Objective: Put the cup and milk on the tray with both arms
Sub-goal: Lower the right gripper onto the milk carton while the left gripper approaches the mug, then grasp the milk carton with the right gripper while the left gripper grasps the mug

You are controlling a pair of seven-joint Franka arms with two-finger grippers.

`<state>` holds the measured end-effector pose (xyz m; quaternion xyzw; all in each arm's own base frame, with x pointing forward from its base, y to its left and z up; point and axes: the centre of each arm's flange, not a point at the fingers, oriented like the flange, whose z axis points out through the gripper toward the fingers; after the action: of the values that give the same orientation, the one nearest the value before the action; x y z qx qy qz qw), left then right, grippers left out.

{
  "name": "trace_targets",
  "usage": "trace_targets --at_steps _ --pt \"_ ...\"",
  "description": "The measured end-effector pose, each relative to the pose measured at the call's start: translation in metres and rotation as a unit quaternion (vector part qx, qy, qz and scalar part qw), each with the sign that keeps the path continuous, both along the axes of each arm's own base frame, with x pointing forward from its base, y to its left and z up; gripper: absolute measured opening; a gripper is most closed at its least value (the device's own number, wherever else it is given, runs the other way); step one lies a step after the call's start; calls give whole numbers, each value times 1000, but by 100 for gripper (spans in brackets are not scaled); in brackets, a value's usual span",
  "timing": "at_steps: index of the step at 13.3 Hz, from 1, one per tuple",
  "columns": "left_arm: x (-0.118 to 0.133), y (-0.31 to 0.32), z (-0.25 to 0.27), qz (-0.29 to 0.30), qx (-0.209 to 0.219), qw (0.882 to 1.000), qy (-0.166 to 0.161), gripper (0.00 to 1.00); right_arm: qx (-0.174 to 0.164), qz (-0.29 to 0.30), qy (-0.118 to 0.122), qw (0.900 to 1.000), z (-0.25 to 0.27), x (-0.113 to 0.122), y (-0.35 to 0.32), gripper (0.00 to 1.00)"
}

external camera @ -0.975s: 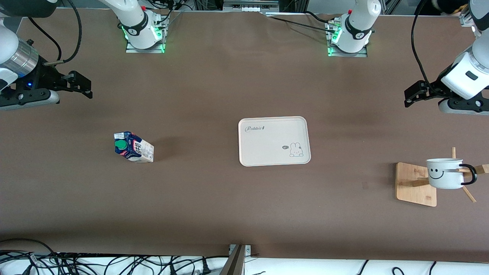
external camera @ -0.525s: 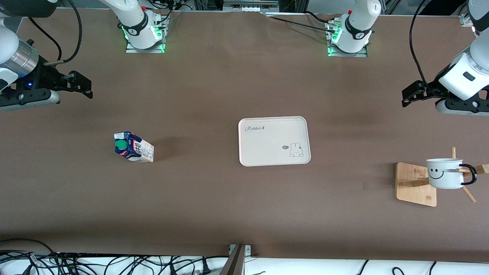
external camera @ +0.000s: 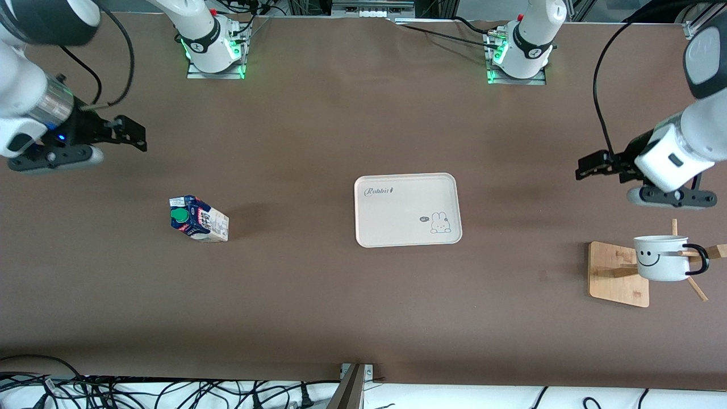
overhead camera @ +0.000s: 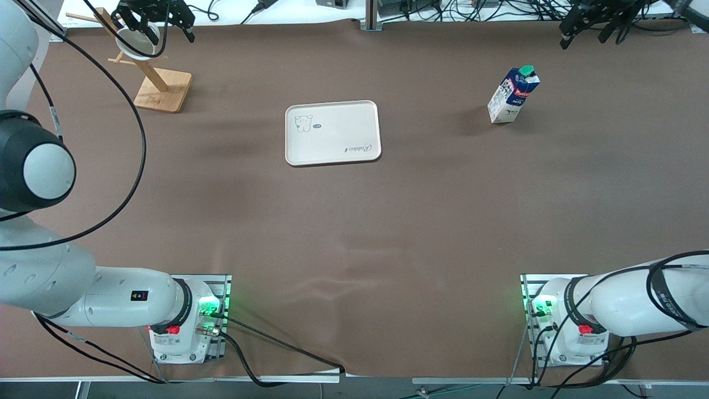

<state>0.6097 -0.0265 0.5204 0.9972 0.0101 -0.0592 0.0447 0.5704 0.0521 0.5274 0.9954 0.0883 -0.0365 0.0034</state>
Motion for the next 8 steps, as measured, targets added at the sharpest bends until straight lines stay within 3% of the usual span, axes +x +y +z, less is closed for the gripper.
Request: trace_targets --at_steps 2,4,8 --pt "5 5 -4 47 4 999 -9 100 0 -9 -1 1000 -40 19 7 100" --pt "1 9 -6 98 6 994 -44 100 9 -18 -1 1000 -82 38 16 100" --pt "-42 28 -30 206 2 970 -133 100 21 -36 -4 999 -152 62 25 100"
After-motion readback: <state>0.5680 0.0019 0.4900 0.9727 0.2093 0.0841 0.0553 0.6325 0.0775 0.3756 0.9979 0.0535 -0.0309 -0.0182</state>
